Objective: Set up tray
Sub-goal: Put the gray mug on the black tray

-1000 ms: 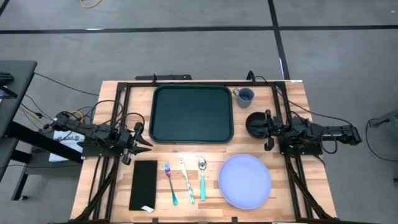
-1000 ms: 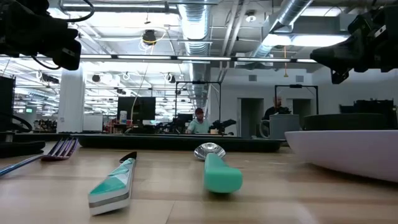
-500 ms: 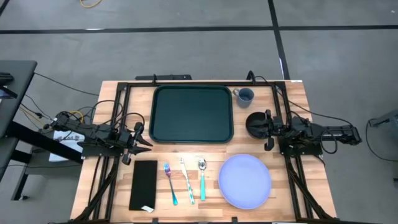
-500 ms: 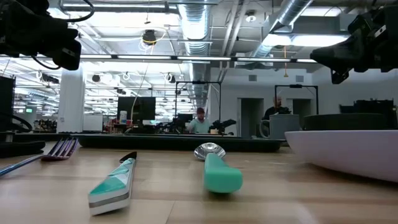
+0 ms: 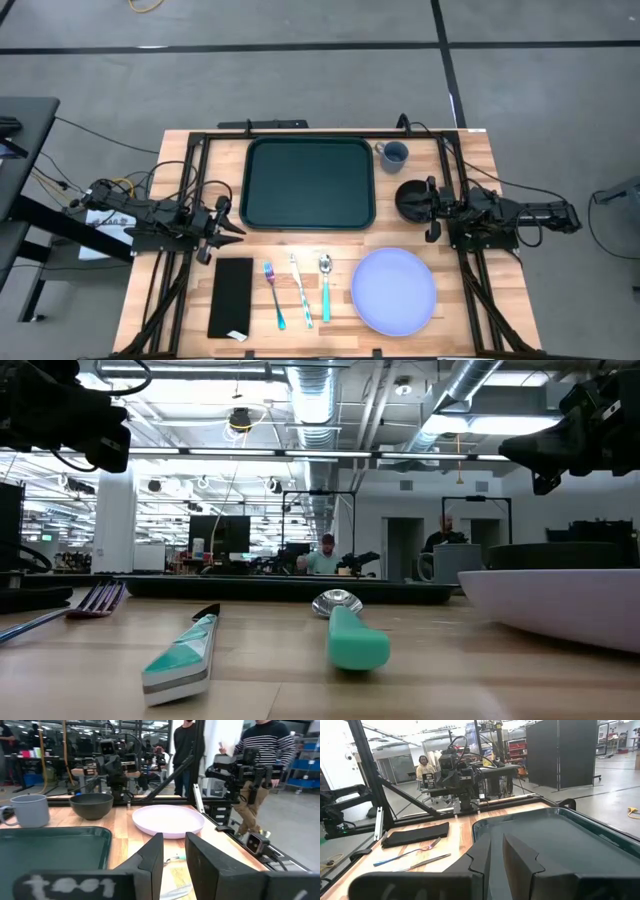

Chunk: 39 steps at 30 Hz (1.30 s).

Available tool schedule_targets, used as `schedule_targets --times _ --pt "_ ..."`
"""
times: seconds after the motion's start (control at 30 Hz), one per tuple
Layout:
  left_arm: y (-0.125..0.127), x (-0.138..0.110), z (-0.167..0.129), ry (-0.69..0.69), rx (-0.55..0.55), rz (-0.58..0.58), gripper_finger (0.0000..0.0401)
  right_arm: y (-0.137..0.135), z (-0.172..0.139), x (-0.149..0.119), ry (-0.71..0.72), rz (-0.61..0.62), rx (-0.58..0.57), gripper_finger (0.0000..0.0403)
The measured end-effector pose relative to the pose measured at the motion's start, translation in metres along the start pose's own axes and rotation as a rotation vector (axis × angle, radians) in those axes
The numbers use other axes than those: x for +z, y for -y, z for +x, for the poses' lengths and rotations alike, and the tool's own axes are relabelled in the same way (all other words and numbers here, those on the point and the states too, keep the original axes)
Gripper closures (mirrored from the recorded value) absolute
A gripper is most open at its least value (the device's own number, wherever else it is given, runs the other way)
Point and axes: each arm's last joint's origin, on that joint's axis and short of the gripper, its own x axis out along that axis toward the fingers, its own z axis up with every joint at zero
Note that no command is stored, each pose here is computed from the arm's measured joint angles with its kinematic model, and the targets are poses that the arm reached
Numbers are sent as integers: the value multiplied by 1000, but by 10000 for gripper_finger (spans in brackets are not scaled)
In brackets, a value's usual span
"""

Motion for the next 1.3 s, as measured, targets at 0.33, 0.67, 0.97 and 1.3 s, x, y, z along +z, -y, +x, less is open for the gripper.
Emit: schedule_targets --times 0.33,0.67,0.97,1.3 --pt "0 0 0 -1 -6 -428 332 0 0 0 0 0 0 359" --pt "-6 3 -1 143 178 -993 332 0 0 0 3 -22 -1 359" --pt "-13 15 -4 419 333 -1144 332 -1 -1 15 152 184 21 359" --pt "-14 23 -7 535 346 -1159 332 -2 -7 37 379 686 126 359"
